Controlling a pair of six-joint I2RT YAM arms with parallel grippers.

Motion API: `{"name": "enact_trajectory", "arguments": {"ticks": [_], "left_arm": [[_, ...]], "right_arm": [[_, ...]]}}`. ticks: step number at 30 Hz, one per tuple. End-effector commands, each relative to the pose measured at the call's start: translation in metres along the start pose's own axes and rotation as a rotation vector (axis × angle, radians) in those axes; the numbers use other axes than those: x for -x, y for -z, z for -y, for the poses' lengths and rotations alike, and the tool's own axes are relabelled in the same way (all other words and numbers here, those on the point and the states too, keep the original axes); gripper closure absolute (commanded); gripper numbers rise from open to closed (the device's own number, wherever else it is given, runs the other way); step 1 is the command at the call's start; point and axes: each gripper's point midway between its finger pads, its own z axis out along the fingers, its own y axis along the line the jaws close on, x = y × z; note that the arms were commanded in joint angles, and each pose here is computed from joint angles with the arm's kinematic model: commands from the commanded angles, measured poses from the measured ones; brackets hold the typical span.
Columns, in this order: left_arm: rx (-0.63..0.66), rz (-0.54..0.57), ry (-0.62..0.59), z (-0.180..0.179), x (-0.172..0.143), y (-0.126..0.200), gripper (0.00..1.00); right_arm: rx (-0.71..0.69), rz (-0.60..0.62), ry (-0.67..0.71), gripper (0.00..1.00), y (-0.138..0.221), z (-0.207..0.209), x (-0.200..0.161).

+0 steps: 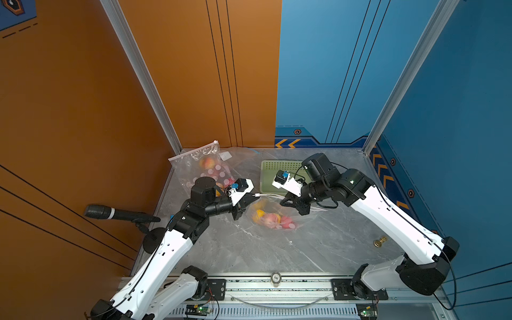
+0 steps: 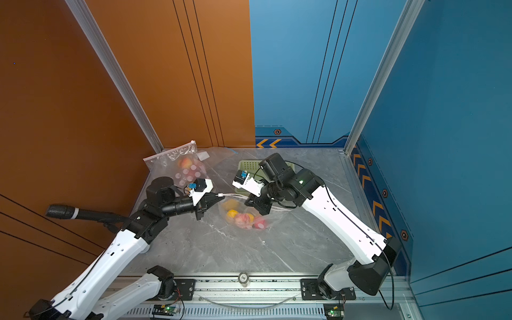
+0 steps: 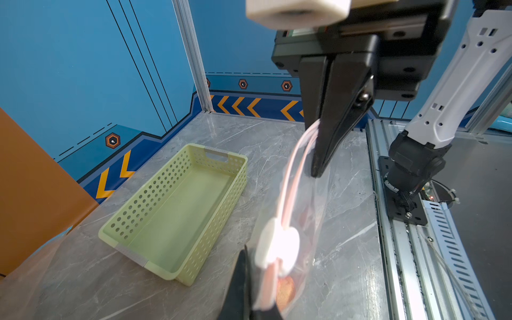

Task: Place the peach in a zip-top bag and seal the zipper
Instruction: Adjust the zipper food storage bag at the center of the board, then zip the zipper on the zipper food storage bag.

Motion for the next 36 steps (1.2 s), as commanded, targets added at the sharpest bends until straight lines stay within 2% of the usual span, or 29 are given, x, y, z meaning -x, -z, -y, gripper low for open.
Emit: {"name": "enact_trajectory", "arguments": {"ticks": [1,3,7,8,12,14,16,22,25,36], "left_arm": [[-0.022,-0.032,-0.044,0.011,0.012,0.014,1.00],[-0.050,-0.046,-0.048,0.018,0.013,0.017,1.00],[-0.067,-0.048,-0.048,0.021,0.013,0.017,1.00],[-0.065,-0.050,-0.046,0.020,0.012,0.017,1.00],[-0.055,-0.054,-0.028,0.019,0.014,0.016,1.00],[-0.056,-0.052,-0.024,0.020,0.015,0.016,1.00],[-0.056,-0.054,-0.023,0.022,0.013,0.016,1.00],[-0.049,-0.059,-0.021,0.022,0.011,0.017,1.00],[-0.049,-0.062,-0.019,0.022,0.010,0.016,1.00],[-0.042,-0.067,-0.020,0.021,0.007,0.016,1.00]], "right_arm": [[-0.029,0.006,0.012,0.98,0.013,0.000,-0.005],[-0.063,0.008,0.009,0.91,0.018,0.006,-0.006],[-0.088,0.056,0.014,0.56,0.032,0.007,0.006],[-0.097,0.077,0.019,0.51,0.035,0.006,0.012],[-0.177,0.174,0.061,0.46,0.042,0.005,0.038],[-0.234,0.223,0.097,0.46,0.045,0.005,0.052],[-0.232,0.271,0.131,0.48,0.047,-0.001,0.065],[-0.124,0.394,0.209,0.49,0.051,-0.028,0.094],[-0.080,0.391,0.234,0.57,0.046,-0.037,0.097],[-0.041,0.319,0.315,0.64,0.022,-0.057,0.093]]}}
